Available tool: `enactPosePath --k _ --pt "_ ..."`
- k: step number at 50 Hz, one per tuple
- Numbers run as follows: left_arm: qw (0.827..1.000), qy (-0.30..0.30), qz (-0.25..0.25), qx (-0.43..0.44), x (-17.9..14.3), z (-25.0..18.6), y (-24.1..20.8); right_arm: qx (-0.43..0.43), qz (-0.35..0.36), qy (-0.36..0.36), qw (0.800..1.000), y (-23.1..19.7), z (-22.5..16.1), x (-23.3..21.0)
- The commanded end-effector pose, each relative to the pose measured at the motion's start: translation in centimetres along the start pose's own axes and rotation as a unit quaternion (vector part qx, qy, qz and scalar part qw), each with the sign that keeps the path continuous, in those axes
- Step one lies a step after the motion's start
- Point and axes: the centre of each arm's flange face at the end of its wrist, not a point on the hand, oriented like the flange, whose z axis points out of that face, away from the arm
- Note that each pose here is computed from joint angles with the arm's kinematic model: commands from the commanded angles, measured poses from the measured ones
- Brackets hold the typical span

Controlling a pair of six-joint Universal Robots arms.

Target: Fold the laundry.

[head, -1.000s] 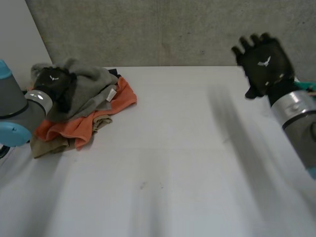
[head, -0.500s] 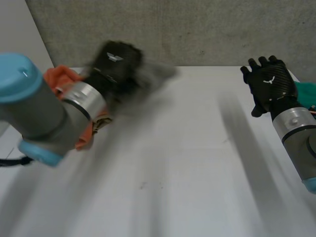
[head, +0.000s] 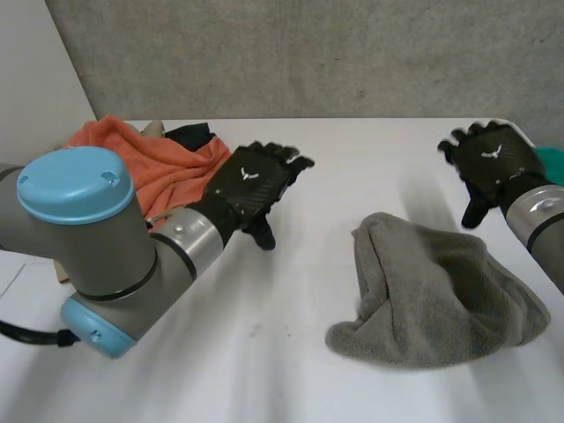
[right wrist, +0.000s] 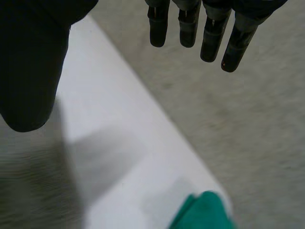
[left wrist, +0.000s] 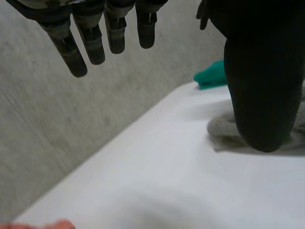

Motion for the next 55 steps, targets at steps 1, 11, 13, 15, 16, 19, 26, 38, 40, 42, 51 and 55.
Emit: enactPosePath --k 1,11,13,15,16,19,26,38,40,42,51,55 --pt "0.998 0.022 -0.020 -0.054 1.5 -1.5 1.4 -0.093 0.043 -0.115 0.988 -0.3 -2.5 -1.2" --pt "0.998 0.006 -0.020 -0.060 1.5 -2.3 1.1 -0.167 0.096 -0.229 0.954 2.4 -3.6 -4.7" --pt "0.998 -0.001 -0.020 -0.059 1.3 -2.5 0.9 -0.177 0.103 -0.237 0.950 3.6 -3.1 -5.5" --pt "0.998 -0.012 -0.020 -0.057 0.6 -2.6 0.7 -0.177 0.103 -0.236 0.950 4.3 -2.5 -5.8" --pt "0.998 -0.016 -0.020 -0.057 0.4 -2.7 0.6 -0.168 0.099 -0.228 0.954 4.5 -1.8 -5.8" --pt "0.998 -0.029 -0.019 -0.052 -0.5 -3.1 0.2 -0.150 0.091 -0.213 0.961 4.3 -1.1 -5.7" --pt "0.997 -0.071 -0.011 -0.014 -3.1 -4.4 -2.6 0.005 0.098 -0.171 0.980 -4.9 -1.5 -5.3" --pt "0.988 -0.138 -0.039 0.063 -6.8 -7.3 -7.2 0.171 0.081 -0.103 0.977 -15.7 -6.6 0.6" --pt "0.985 -0.148 -0.046 0.074 -7.5 -7.7 -7.8 0.190 0.078 -0.099 0.974 -16.9 -7.3 1.0" --pt "0.983 -0.152 -0.052 0.083 -7.8 -7.9 -8.2 0.201 0.075 -0.100 0.972 -17.7 -7.7 1.1" --pt "0.983 -0.154 -0.064 0.073 -7.8 -8.1 -7.4 0.136 0.089 -0.130 0.978 -14.0 -2.2 -1.5" --pt "0.985 -0.149 -0.070 0.055 -7.6 -7.9 -6.3 0.080 0.086 -0.131 0.984 -10.3 1.3 -2.9"
